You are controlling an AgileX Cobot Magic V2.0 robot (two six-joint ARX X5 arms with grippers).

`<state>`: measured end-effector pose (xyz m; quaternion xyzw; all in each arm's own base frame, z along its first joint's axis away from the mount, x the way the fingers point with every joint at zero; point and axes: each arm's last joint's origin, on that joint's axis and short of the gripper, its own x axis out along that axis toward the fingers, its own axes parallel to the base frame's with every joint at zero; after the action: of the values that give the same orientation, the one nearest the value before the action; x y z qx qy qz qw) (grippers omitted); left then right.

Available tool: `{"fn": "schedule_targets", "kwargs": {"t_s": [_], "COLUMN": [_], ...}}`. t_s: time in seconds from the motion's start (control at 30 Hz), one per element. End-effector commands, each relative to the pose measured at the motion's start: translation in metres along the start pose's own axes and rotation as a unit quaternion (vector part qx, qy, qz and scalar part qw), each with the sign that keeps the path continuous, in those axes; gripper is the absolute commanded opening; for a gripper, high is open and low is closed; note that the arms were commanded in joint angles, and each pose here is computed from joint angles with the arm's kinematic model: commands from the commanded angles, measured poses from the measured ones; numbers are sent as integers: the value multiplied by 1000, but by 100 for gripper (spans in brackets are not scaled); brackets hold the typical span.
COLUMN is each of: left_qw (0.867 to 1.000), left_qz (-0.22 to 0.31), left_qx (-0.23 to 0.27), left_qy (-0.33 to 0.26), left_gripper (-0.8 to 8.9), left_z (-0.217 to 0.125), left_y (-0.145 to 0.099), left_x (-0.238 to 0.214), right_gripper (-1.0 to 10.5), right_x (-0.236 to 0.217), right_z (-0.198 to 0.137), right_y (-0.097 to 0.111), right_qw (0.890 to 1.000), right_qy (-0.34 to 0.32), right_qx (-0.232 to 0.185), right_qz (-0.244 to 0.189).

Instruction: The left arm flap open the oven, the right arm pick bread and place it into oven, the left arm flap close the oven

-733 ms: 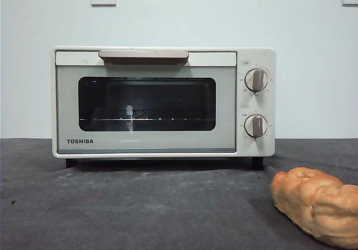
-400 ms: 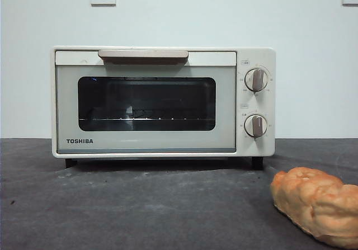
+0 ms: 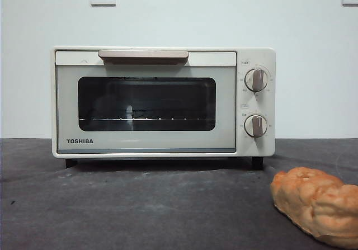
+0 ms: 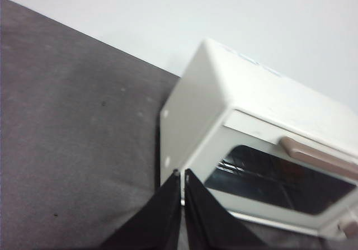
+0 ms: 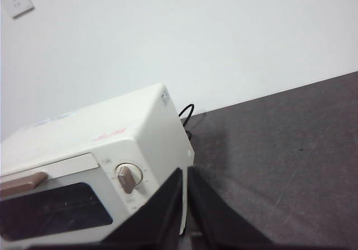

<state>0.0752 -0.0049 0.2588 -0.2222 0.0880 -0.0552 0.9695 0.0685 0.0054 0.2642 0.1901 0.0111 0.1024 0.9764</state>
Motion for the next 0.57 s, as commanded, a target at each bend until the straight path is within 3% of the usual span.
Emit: {"fn": "schedule_targets", "kwargs": {"t_s": [0.03, 0.3, 0.57], "left_qw": [998, 983, 966], "left_qz": [-15, -61, -93], "left_qx": [56, 121, 141], "left_qy": [23, 120, 198], "left_gripper": [18, 17, 17], "left_z": [17, 49, 58], "left_y": [-10, -28, -35], "left_x": [-2, 6, 14], "right_gripper": [8, 8, 8], "right_x": [1, 15, 32], "right_z": [17, 50, 61], "right_y": [8, 21, 25], "right_qw": [999, 982, 946], "right_qy": [27, 162, 309], "right_qx": [-40, -86, -88], "right_qz": [9, 34, 46]}}
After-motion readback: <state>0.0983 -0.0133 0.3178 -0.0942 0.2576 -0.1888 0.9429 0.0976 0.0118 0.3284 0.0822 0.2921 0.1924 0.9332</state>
